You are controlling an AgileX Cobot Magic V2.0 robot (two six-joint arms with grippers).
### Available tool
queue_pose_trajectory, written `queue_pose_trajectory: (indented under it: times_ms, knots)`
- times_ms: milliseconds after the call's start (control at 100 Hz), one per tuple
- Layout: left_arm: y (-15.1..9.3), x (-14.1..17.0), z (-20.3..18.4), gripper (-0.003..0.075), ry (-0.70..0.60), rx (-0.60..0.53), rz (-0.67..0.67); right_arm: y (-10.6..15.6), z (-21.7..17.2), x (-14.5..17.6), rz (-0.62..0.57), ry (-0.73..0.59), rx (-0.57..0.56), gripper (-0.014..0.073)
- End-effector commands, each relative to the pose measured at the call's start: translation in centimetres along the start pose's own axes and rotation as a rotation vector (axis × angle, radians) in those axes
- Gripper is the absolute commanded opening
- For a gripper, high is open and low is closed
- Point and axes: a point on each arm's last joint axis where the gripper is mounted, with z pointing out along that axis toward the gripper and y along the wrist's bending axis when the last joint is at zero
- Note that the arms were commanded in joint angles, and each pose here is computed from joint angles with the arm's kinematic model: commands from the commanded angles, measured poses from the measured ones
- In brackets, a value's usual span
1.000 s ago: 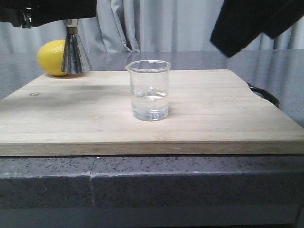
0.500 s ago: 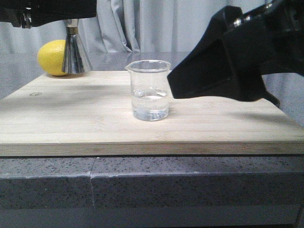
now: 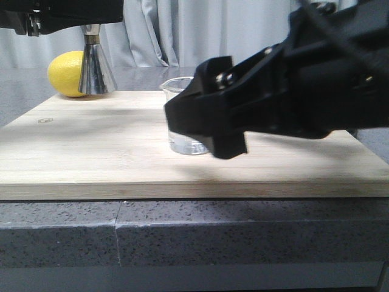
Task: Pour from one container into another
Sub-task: 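Reach the right gripper to the glass beaker and grasp it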
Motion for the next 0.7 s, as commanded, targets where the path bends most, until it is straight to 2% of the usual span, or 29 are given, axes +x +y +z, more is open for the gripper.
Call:
queue_pose_trajectory:
  times_ms: [0,470,570,690]
  knots:
    - [-0.7,-3.1,-0.2,0.0291,-0.156,0.027,0.014,0.0,0.6,-1.6,-0.01,-0.158,0.03,0.0636]
    - [-0.7,-3.1,-0.2,0.0291,-0.156,0.027,0.014,0.3,2.7,-0.2,0.043,-0.253,0.051,0.0631]
    - [-0.7,-3.1,-0.2,0.0291,-0.156,0.027,0.014,0.4,2.7,-0.2,0.034,-0.254,0.042,0.0573]
    - [-0.7,-3.1,-0.2,0.0291,-0.156,0.027,0.014,0.4,2.7,-0.2,0.033,-0.255,0.041,0.0437]
